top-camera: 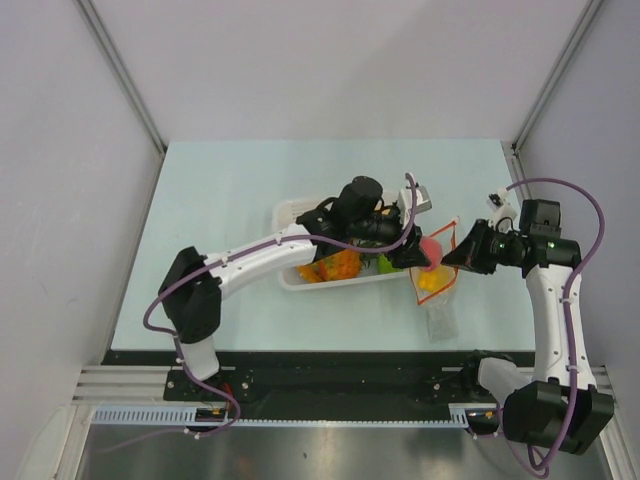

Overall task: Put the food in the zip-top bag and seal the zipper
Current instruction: Place the fake fruit in the zipper food storage bag, then adjust the zipper food storage bag at the center of the board.

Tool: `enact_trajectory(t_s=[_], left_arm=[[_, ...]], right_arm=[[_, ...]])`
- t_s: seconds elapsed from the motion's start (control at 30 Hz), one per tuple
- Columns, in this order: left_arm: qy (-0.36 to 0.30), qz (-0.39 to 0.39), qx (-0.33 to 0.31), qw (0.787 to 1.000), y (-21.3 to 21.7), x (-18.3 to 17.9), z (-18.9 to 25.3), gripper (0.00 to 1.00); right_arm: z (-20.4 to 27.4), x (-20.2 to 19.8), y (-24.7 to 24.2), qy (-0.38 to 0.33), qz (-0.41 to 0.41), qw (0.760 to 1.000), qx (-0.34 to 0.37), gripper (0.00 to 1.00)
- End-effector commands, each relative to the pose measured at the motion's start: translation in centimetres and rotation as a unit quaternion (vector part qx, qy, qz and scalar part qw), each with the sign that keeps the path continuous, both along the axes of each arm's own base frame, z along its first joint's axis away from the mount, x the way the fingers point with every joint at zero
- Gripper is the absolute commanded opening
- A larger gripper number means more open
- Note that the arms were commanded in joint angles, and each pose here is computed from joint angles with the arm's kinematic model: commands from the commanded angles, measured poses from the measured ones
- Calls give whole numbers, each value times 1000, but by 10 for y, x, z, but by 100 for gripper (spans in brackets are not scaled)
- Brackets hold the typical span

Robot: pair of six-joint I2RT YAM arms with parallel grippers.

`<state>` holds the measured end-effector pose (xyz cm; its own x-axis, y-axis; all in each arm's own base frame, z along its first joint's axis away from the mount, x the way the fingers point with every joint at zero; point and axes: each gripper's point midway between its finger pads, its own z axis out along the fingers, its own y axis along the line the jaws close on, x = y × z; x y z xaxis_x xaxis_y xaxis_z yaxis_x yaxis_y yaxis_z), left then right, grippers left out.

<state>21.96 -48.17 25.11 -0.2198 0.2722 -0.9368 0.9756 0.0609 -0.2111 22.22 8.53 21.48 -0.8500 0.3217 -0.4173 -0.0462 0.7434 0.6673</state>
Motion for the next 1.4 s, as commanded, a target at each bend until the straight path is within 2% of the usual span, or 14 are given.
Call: enact_trajectory(t_s=[0.0, 0.13, 0.23, 0.27, 0.37, 0.47, 0.6, 0.77, 1.0, 1.1, 1.2, 1.23, 1.27, 1.37], left_arm=[[0, 14, 11, 1000, -15, 5, -13, 42], [-8, 34, 38, 999, -19, 16, -24, 48], [-28, 32, 52, 998, -15, 17, -25, 70], [-34, 31, 50, 998, -12, 16, -19, 84], [-45, 24, 53, 997, -2, 11, -7, 99], [-33, 26, 53, 998, 11, 8, -6, 100], [-26, 71, 36, 996, 26, 15, 1, 98], [41, 103, 80, 991, 32, 13, -36, 81], [102, 118, 109, 982, 25, 13, -66, 73], [123, 104, 110, 981, 21, 7, -70, 65], [128, 88, 99, 983, 19, 1, -59, 33], [128, 71, 86, 985, 17, -3, -45, 11], [119, 61, 76, 988, 20, -9, -28, 2], [66, 44, 46, 996, 23, -24, 15, 0]], right_arm=[[9, -7, 2, -24, 17, 1000, 2, 0], [13, -8, -1, -35, 18, 999, -6, 0], [15, -9, -2, -40, 19, 999, -4, 0], [15, -9, -2, -39, 19, 999, -4, 0], [15, -8, -3, -41, 17, 999, -5, 0], [15, -9, -4, -44, 19, 999, -10, 0], [17, -11, -5, -49, 19, 999, -14, 0], [24, -11, -3, -60, 22, 998, -13, 0], [29, -17, -2, -70, 28, 997, -16, 0], [32, -20, -2, -73, 31, 997, -19, 0], [34, -20, -7, -75, 18, 996, -38, 0], [35, -19, -9, -75, 10, 996, -45, 0], [34, -18, -16, -70, -8, 996, -62, 0], [51, -14, -38, -92, -31, 986, -133, 0]])
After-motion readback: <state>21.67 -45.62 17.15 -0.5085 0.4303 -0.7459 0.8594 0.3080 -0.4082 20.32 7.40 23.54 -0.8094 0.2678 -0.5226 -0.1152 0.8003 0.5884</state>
